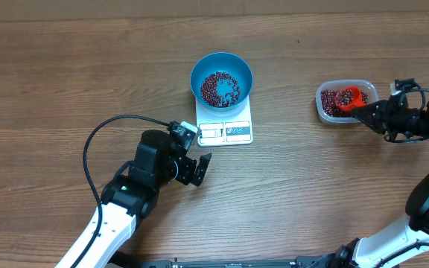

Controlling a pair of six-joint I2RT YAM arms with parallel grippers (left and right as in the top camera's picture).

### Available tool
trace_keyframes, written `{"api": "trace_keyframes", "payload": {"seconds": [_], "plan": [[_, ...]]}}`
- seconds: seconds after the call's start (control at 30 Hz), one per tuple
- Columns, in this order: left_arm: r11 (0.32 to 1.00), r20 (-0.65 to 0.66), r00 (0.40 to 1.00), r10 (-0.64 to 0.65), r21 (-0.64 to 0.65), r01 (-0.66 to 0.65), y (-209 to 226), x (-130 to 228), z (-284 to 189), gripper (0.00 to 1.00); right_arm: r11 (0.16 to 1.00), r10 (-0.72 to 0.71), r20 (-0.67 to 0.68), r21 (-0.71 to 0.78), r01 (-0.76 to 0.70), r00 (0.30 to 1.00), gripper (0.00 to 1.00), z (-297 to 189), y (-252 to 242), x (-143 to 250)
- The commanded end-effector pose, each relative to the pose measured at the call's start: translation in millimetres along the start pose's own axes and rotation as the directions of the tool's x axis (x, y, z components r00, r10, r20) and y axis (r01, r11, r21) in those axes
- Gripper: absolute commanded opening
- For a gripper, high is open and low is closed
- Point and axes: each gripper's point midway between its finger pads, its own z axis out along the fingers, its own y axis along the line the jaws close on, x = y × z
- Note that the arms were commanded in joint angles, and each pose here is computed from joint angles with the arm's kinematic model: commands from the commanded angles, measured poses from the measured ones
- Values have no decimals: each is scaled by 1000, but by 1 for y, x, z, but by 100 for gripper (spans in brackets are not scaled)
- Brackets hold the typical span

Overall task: Scoop item into bowl and weigh 150g on scale
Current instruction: 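Scoop beans again with the right gripper and lift the scoop, then carry the scoop to the teal bowl and pour the beans in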

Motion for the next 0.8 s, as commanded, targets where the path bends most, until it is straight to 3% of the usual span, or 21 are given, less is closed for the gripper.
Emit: {"api": "trace_keyframes", "payload": {"seconds": [0.0,0.37,0.77], "plan": [[1000,6,1000,-5,15,5,-3,-3,-1,100,993,-45,23,-108,47,999,4,-1,18,-2],[1000,7,1000,-5,15,5,-3,-3,-1,100,950,-56,57,-303,71,997,4,-3,55,-6],[1000,7,1000,-5,15,5,-3,-3,-1,100,928,-121,-79,-364,84,990,4,48,98,13]]}}
